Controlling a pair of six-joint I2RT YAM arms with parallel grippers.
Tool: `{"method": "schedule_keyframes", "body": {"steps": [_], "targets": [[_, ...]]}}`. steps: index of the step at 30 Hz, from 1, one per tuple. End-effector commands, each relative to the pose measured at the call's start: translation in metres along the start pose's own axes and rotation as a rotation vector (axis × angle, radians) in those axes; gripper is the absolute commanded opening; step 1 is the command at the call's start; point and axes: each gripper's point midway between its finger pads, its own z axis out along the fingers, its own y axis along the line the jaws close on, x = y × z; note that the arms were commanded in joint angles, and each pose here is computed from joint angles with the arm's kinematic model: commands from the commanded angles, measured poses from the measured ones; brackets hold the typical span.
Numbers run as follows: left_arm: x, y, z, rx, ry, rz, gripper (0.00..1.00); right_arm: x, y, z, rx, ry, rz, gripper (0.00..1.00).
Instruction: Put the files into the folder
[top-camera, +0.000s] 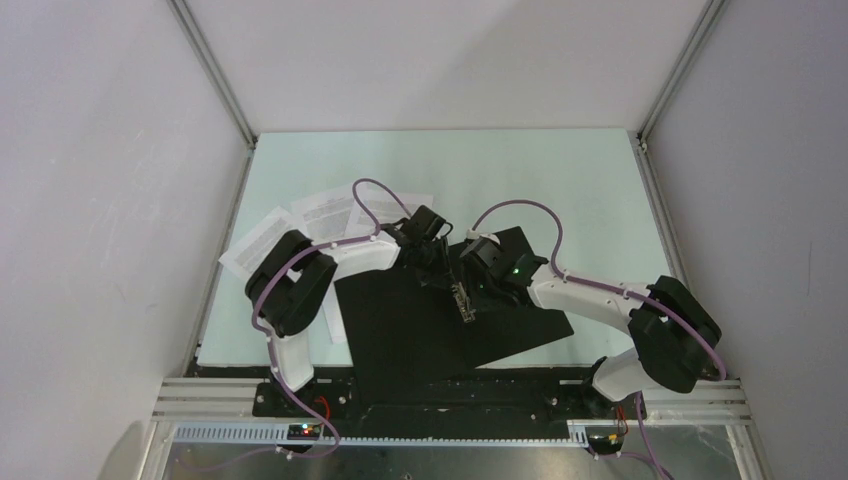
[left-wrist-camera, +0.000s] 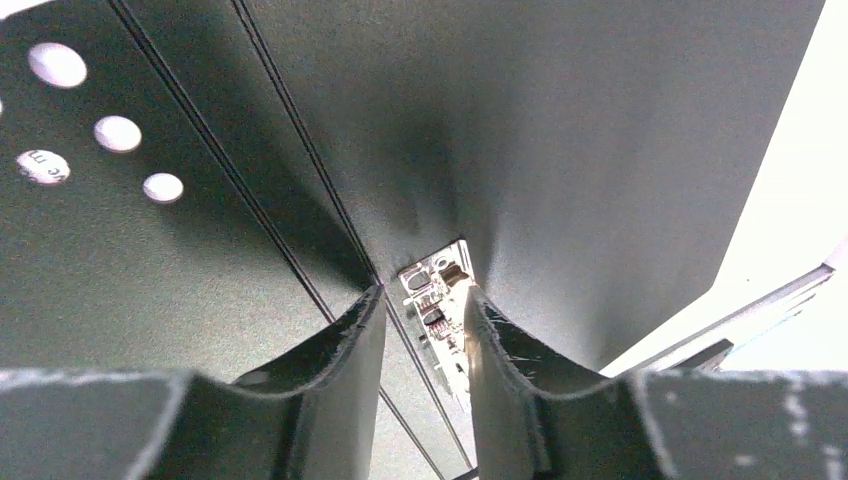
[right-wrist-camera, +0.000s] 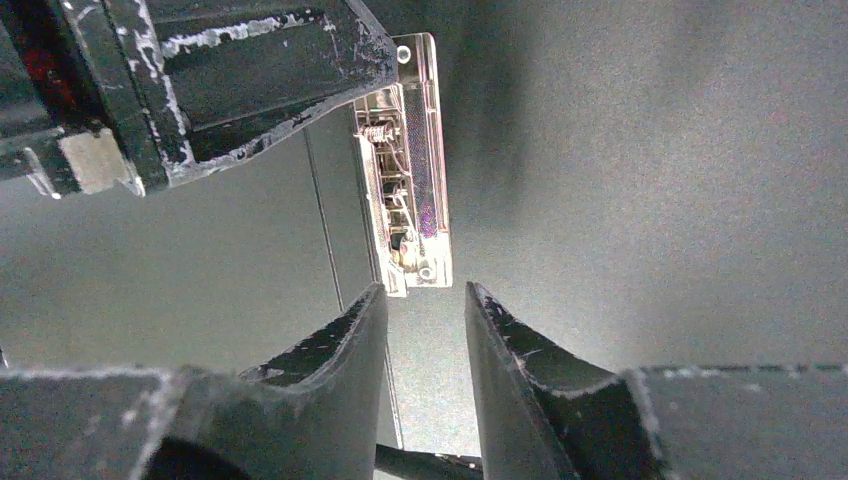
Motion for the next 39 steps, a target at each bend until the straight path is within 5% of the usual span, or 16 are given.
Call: {"method": "schedule_keyframes", "body": {"steps": [1,22,26,30,32,39], "targets": [[0.000,-0.012,0.006,0.032,0.005,-0.015,0.37,-0.001,0.007,0.005,-0.029,-0.003,0.007,0.38],[0.021,0.026,0.016,-0.114,-0.009,-0.054,0.00,0.017,0.017,0.018,-0.021,0.010,-0.008,0.33],[0.023,0.029,0.011,-0.118,-0.014,-0.057,0.01,0.020,0.014,0.018,0.002,0.010,-0.013,0.32],[0.020,0.019,0.000,-0.080,-0.029,-0.011,0.27,0.021,0.011,0.020,0.009,0.010,-0.012,0.33],[0.018,0.016,-0.005,-0.069,-0.040,0.006,0.31,0.021,0.009,0.020,0.015,0.009,-0.005,0.33],[0.017,0.011,-0.007,-0.052,-0.038,0.018,0.25,0.019,0.000,0.017,0.004,0.000,0.031,0.33]]}}
